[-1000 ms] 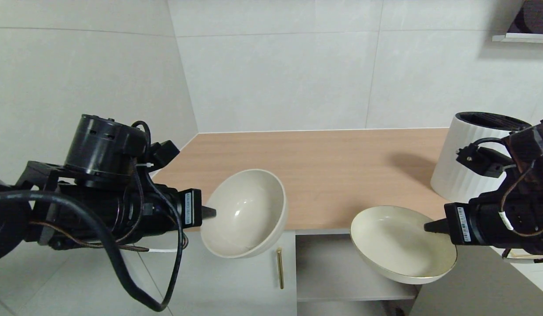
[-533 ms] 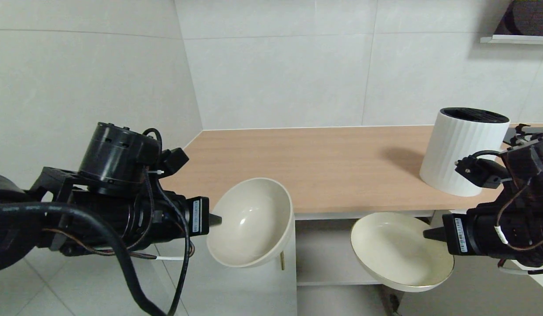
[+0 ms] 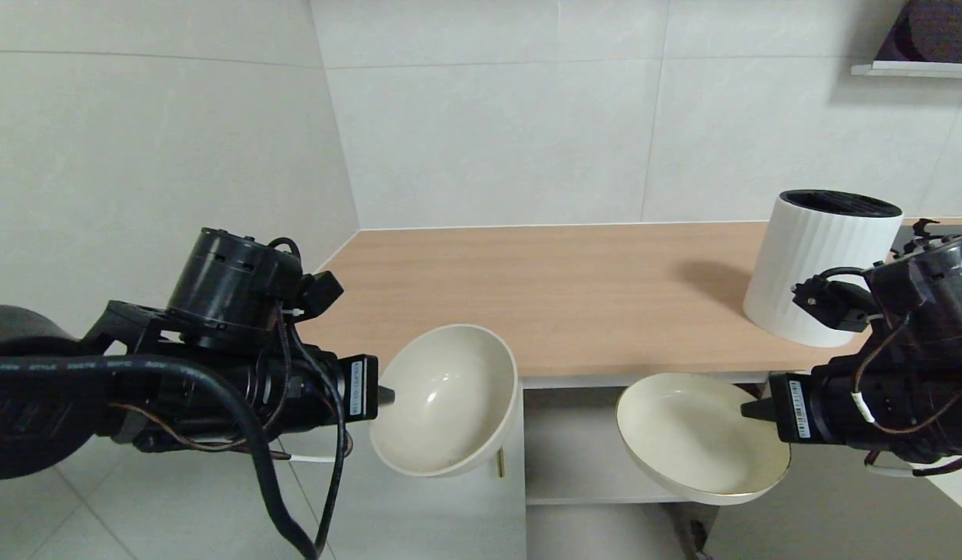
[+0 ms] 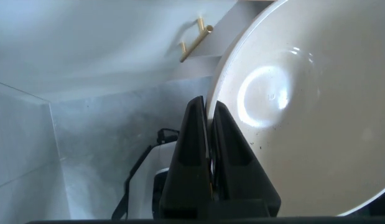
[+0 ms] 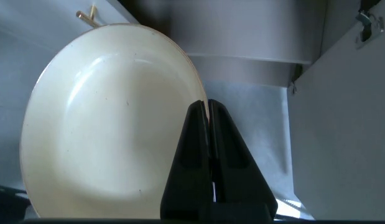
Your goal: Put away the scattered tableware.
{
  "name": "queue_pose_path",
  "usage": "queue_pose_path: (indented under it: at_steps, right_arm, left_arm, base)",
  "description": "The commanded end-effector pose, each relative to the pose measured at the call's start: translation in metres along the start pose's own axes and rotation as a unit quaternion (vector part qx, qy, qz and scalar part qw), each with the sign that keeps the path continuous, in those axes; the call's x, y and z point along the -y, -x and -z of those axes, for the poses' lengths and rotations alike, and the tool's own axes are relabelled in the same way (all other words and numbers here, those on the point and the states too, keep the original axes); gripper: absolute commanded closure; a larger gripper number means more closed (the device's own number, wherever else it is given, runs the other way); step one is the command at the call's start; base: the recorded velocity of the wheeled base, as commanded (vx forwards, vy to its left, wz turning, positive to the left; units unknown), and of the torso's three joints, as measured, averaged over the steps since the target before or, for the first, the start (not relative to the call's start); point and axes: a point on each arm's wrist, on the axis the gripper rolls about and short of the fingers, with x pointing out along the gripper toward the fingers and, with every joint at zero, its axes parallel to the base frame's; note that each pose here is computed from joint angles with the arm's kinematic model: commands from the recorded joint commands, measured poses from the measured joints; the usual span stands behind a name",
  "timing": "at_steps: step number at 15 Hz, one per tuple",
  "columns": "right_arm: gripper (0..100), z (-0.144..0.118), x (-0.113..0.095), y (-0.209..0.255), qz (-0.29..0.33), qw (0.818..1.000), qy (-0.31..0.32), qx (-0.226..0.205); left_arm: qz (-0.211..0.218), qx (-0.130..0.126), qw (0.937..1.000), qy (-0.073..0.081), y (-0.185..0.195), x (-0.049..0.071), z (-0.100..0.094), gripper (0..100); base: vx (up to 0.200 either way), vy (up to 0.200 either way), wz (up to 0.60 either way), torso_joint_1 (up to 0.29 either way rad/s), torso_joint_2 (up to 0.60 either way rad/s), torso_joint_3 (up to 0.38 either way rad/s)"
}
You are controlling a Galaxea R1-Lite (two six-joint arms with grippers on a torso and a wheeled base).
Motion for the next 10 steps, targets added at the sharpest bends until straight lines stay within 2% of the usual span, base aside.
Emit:
queue_pose_path:
  at_steps: [1,4,10]
  right_arm:
    - [100,0.0,0.0012,-0.0062,0.005,1.0,-0.002,-0.007]
    - [100,-0.0002,0.0014,-0.0071,0.005,1.0,-0.002,-0.007]
    - [100,0.0004,0.0016,-0.0095,0.007,1.0,-0.001,-0.011]
  left_arm:
    - [-0.001,-0.004,1.0,0.0,-0.0024,0.0002,0.0007,100]
    - [-0.005,-0.01,0.9999,0.001,-0.0068,-0.0005,0.0015,100]
    - [-0.006,-0.013,0.9999,0.001,-0.01,-0.0008,0.0016,100]
  base:
    - [0.0,0.0,0.0,-0.022,0.07,0.027]
    - [0.0,0.0,0.0,-0.141,0.35,0.203]
    - [0.0,0.0,0.0,-0.179,0.47,0.286]
